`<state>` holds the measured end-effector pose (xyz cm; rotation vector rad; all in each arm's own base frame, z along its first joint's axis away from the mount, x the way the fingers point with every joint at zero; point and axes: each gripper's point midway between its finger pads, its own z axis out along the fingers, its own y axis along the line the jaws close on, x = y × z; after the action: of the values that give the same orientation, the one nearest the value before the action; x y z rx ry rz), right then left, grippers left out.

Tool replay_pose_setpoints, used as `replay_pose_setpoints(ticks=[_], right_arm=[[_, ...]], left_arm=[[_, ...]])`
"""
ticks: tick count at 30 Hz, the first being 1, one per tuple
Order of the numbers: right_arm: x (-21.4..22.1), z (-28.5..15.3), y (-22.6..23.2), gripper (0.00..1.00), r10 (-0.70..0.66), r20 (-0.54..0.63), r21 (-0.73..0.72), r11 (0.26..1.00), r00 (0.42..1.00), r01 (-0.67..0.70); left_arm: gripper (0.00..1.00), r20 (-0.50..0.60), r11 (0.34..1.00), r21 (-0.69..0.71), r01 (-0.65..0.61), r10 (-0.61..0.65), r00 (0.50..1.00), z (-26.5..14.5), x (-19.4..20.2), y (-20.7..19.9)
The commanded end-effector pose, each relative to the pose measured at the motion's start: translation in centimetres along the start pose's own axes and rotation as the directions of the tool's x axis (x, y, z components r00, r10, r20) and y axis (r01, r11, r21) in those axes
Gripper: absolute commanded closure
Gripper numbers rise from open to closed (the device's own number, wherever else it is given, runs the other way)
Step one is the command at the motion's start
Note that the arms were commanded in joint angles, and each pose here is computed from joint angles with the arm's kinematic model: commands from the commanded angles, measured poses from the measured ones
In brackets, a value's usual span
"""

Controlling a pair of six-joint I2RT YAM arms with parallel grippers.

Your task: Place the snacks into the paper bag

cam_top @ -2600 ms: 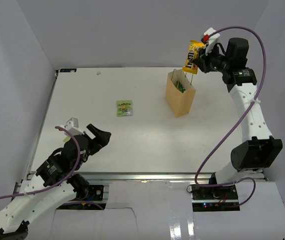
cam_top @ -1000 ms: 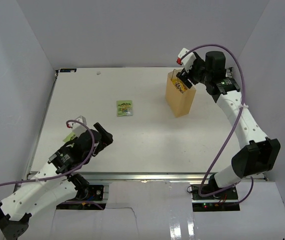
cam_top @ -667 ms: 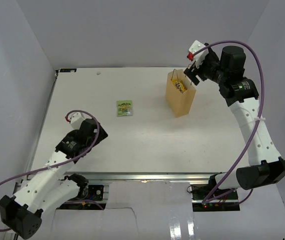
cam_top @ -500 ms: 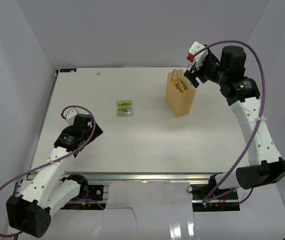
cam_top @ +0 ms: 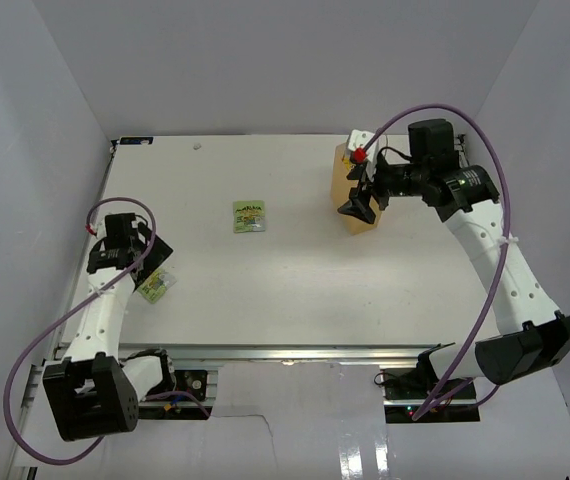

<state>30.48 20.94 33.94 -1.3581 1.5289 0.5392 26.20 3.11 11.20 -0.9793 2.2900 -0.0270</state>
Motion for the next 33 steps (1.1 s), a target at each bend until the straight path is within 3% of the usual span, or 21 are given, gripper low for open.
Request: replay_pose_setpoints(ticks=[1,6,14,24,33], right_arm=[[0.7,0.7,3.4,0.18,0.059,0.012,-0.115,0.992,0.998,-0.058],[2.4,2.4,5.2,0.18,0.143,-0.013,-0.182,0.973,0.99,-0.143],[6.3,4.2,7.5,0.18,0.231,-0.069,-0.229,0.943,0.971,-0.241],[7.1,4.3,8.5,0.18,0.243,-0.071,-0.243,0.937,0.967,-0.253],[8.0,4.1,9.4,0.17,0.25,-0.074,-0.247,0.933,0.965,-0.261]], left_arm=[[0.02,-0.009,0.999,-0.001,0.044,-0.044,0.999,0.3,-1.4,0.4],[0.02,-0.007,0.986,-0.116,0.121,-0.123,0.992,1.1,-2.2,3.7],[0.04,-0.015,0.963,-0.243,0.118,-0.125,0.992,2.7,-2.4,6.5],[0.09,-0.118,0.992,-0.118,0.045,-0.059,0.991,6.2,-2.1,3.9],[0.14,-0.226,0.993,-0.117,0.011,-0.037,0.973,8.9,-0.5,3.8]])
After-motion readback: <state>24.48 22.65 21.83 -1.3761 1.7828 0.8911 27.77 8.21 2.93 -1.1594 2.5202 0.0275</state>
